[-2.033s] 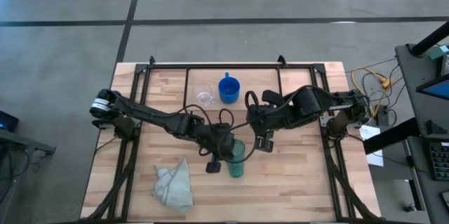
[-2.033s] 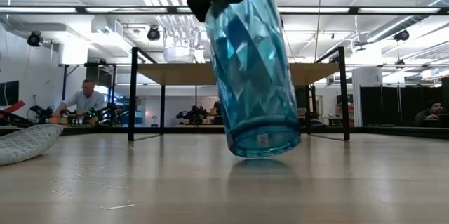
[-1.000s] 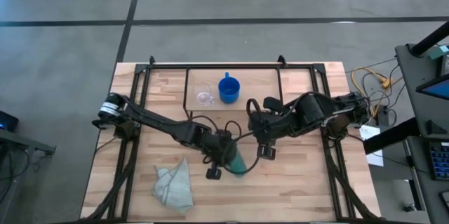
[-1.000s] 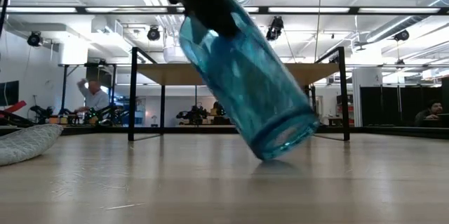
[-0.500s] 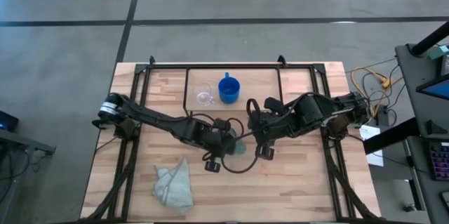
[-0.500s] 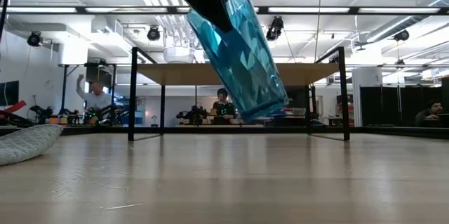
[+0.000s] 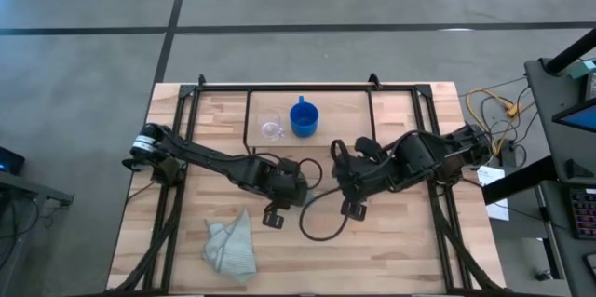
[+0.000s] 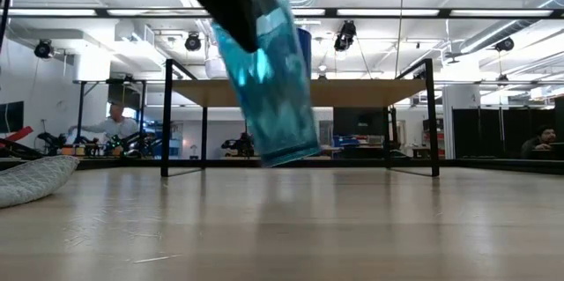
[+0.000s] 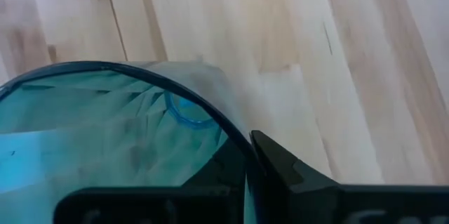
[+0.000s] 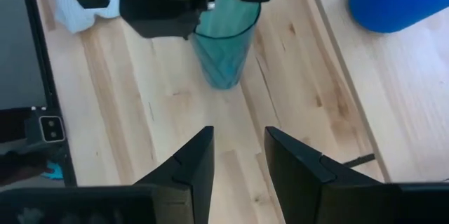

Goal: Stack small to large cups/mugs on shelf
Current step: Put the blue cup on the shelf

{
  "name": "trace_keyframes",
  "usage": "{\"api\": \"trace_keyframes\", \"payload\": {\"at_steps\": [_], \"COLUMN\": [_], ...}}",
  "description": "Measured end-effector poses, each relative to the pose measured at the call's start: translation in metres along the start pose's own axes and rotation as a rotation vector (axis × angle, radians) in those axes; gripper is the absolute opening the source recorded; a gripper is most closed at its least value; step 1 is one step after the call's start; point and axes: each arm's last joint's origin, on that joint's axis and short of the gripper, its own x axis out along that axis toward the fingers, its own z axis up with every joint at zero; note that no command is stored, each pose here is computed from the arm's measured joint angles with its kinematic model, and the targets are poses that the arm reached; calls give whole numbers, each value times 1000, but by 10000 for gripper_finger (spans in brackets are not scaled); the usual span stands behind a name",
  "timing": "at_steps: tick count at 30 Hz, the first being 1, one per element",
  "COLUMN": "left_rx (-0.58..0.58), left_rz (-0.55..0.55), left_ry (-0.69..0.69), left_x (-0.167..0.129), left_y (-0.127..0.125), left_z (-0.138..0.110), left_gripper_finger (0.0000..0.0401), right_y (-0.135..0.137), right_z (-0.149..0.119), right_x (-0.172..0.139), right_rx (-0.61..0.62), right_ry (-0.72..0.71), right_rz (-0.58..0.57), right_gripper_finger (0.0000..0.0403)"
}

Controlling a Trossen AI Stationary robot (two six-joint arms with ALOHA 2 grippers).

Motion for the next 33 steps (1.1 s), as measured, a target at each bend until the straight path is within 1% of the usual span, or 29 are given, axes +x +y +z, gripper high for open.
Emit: {"api": "trace_keyframes", "payload": {"at_steps": [8, 13, 16, 19, 22, 25, 29, 33], "left_rx": [11, 13, 15, 25, 58, 59, 52, 61], "left_rz": [-4, -47, -50, -53, -53, -39, -1, 11], "left_ry": [33, 45, 44, 43, 31, 11, -47, -88], "left_x": [-1, 0, 2, 6, 9, 9, -3, -21], "left_y": [0, -2, -3, -4, -3, -2, 4, 11], "left_z": [-3, -5, -4, 0, 8, 18, 33, 42], "left_gripper_finger": [0, 0, 0, 0, 0, 0, 0, 0], "right_y": [5, 4, 4, 4, 4, 4, 2, -8], "right_z": [-3, -3, -3, -3, -3, -3, -4, -8], "right_x": [-1, -1, -1, -1, -1, -1, -6, -24], "right_rx": [17, 31, 44, 45, 44, 44, 56, 106], "right_ry": [0, 1, 1, 2, 4, 4, -4, -39], "right_rz": [8, 7, 7, 6, 4, 4, 11, 39], "right_gripper_finger": [120, 117, 114, 112, 111, 111, 106, 99]}}
